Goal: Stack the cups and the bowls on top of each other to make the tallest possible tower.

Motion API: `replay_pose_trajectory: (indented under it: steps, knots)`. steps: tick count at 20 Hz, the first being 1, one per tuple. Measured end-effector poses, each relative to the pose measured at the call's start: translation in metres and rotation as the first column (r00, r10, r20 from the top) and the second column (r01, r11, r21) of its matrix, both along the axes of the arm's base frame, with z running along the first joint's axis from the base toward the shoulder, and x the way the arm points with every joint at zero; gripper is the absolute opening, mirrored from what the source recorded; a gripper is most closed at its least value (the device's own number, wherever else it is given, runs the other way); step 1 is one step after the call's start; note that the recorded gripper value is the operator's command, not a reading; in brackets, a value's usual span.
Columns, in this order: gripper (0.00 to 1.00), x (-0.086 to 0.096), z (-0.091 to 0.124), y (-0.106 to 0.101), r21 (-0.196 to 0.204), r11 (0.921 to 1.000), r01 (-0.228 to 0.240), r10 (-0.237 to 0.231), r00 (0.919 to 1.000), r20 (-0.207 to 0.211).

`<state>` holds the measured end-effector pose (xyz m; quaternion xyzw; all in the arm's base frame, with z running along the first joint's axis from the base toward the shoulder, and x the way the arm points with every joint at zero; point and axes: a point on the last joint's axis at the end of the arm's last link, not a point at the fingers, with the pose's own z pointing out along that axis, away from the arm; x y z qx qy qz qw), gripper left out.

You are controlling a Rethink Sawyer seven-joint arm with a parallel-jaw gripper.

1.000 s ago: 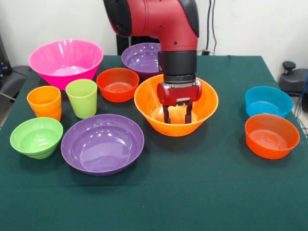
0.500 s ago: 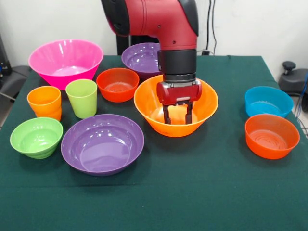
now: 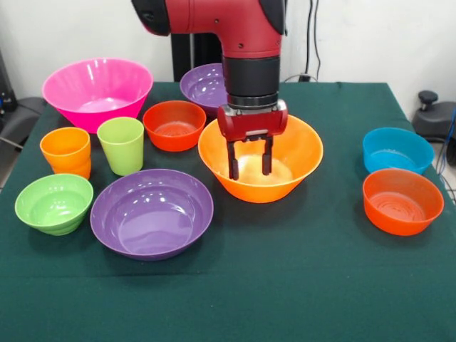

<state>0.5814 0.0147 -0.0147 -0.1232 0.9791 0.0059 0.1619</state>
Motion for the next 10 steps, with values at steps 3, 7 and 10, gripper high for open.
replay_pose_trajectory:
  steps: [3, 7, 10]
  knots:
    - [1.00, 0.001, 0.000, -0.001, 0.006, 1.0000, 0.006, -0.006, 0.9998, -0.020]
    - [1.00, 0.004, -0.002, 0.011, 0.031, 0.9995, -0.003, 0.004, 0.9998, -0.020]
    - [1.00, 0.007, -0.001, 0.020, 0.046, 0.9988, -0.013, 0.014, 0.9998, -0.013]
